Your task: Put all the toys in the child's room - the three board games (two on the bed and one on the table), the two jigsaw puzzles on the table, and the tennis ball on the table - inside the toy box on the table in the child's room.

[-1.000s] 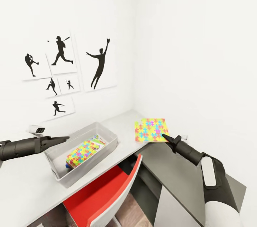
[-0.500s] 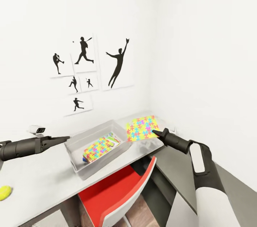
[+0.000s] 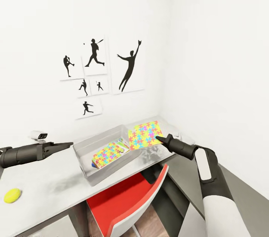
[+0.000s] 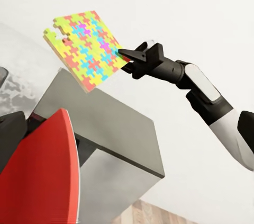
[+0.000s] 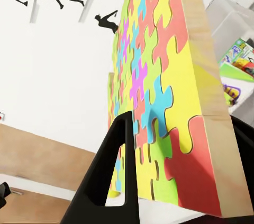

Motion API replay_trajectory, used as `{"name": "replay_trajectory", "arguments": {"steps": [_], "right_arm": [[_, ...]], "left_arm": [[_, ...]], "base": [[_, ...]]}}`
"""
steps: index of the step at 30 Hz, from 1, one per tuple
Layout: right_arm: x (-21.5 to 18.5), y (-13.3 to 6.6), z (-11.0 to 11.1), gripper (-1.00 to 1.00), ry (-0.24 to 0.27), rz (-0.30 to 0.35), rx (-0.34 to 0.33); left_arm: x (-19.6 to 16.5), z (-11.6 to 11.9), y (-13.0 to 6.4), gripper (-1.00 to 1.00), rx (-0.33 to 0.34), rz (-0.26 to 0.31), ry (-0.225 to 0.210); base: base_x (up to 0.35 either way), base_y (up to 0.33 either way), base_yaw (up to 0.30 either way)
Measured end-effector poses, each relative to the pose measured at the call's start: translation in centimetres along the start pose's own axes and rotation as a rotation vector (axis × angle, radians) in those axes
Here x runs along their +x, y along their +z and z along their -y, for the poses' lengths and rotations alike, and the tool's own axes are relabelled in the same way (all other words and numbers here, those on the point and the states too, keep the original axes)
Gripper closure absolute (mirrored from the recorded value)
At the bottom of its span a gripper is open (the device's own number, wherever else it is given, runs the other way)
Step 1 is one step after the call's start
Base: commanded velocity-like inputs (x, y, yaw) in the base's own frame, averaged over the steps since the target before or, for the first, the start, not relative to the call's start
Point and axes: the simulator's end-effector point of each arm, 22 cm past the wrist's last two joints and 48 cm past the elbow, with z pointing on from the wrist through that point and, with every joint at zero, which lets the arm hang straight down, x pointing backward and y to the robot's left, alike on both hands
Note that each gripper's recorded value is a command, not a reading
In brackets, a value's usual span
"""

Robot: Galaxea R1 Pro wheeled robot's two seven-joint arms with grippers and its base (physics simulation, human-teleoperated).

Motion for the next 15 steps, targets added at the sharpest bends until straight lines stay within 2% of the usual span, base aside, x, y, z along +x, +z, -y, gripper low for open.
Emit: {"name": "replay_trajectory", "arguments": {"steps": [9,15], "right_arm": [[-0.07,-0.09,-0.17,1.0,-0.003,0.001,-0.001],[-0.06,-0.11,-0.2,1.0,-0.004,0.001,-0.001]], "left_arm": [[-0.05,0.16,-0.04,-1.0,0.001,0.001,0.003],[-0.06,0.21,-0.03,-1.0,0.002,0.001,0.004]], "base": [[0.014,-0.015,0.266],[0.211,-0.097,0.283]]}}
